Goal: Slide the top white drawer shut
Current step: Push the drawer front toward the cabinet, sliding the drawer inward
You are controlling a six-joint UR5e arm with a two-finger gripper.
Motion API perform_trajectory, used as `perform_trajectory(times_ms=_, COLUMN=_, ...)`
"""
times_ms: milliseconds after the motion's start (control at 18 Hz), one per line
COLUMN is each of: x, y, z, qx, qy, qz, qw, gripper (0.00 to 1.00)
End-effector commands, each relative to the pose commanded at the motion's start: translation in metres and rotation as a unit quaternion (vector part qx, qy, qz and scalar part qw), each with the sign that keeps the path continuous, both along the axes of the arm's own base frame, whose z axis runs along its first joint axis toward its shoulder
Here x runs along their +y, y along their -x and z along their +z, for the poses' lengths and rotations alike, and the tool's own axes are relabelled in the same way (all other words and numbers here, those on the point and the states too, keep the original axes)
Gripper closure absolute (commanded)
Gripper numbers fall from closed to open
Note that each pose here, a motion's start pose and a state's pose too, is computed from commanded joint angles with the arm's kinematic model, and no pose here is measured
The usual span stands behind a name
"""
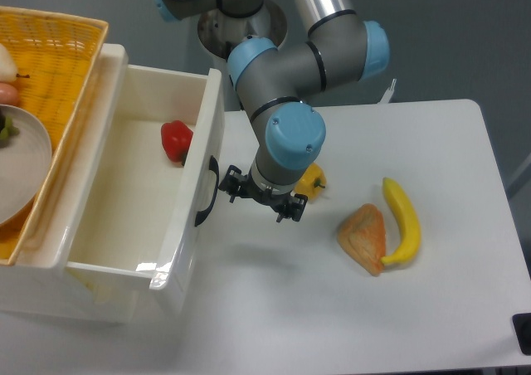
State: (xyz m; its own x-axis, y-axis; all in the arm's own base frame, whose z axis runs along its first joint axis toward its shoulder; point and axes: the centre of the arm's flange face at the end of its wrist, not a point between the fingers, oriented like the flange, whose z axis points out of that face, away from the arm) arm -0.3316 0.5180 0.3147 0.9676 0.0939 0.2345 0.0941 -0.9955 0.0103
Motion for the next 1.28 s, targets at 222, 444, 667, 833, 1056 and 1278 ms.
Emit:
perform_trajectory(times_ms=222, x=0.004, y=-0.006, z=0.0, qx=0.0, qy=0.0, qz=-0.005, qw=1.0, gripper=0.0)
perform_trajectory(times_ms=444, x=0.003, y=-0.006, z=0.001, qx=0.001, qy=0.0, qz=-0.006, qw=1.0, gripper=0.0)
perform_trajectory(times_ms=667, x=0.003, y=-0.01, z=0.003, qx=-0.003, qy=0.002, qz=-0.008, qw=1.0, gripper=0.0)
perform_trajectory(times_ms=833, x=0.006, y=-0.013, z=0.003, qx=-0.009, qy=-0.002, qz=-0.009, qw=0.9999, gripper=0.0)
perform_trajectory(times_ms=1056, x=0.007, y=-0.019, z=0.008, qx=-0.012, qy=-0.007, qz=-0.011, qw=0.9998, gripper=0.0)
perform_trajectory(times_ms=1278, x=0.008, y=-0.023, z=0.006, qx=-0.013, qy=-0.007, qz=-0.014, qw=0.9998, gripper=0.0)
